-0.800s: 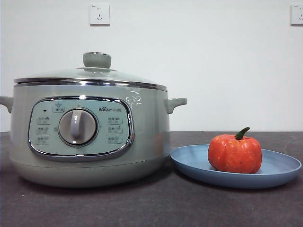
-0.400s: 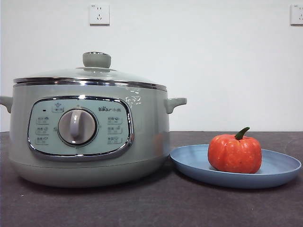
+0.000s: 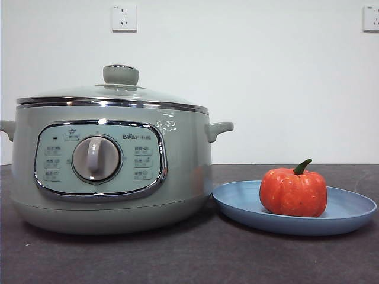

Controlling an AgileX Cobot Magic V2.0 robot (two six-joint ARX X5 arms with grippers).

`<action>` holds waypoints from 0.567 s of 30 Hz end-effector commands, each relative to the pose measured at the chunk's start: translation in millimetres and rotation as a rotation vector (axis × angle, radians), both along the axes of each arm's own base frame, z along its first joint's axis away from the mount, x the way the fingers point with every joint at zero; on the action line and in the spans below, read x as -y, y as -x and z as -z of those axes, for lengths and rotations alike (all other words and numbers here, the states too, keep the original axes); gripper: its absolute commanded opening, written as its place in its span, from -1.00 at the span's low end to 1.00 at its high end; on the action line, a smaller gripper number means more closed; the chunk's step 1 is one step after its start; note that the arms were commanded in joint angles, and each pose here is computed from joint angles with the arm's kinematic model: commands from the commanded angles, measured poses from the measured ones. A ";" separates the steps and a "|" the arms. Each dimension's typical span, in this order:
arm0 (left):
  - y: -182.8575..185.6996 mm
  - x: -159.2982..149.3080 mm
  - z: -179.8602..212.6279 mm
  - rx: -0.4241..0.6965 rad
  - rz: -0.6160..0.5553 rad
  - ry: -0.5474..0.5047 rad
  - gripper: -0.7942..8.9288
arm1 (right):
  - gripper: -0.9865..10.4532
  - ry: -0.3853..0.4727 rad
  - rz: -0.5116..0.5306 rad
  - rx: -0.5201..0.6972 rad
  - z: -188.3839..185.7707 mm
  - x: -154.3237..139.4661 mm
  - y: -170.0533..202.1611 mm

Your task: Take the pumpkin out from the steamer,put the pumpkin in the blue plate,close the lid

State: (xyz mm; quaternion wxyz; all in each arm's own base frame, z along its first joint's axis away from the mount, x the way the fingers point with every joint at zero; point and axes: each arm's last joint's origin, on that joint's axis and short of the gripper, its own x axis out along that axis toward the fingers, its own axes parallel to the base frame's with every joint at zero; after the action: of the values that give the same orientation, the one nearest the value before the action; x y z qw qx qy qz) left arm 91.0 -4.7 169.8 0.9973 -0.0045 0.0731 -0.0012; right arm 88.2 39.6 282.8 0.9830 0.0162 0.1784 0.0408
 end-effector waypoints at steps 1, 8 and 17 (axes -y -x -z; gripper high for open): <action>-0.5 -1.0 0.2 0.016 -0.013 0.004 -0.84 | -0.86 -0.001 0.003 -0.010 3.1 -0.3 -0.1; -2.0 -1.5 5.6 0.011 -0.019 -0.001 -0.84 | -0.86 -0.002 0.003 -0.010 3.1 -0.3 -0.1; -4.8 -0.4 19.8 -0.019 0.010 0.016 -0.84 | -0.86 -0.001 0.003 -0.010 3.1 -0.3 0.0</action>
State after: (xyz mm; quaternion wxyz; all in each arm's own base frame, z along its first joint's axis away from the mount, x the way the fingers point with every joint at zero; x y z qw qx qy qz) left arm 95.0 -4.3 153.9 0.9966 -0.0060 0.0818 -0.0060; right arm 87.9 39.4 282.1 0.9824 0.0143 0.1818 0.0404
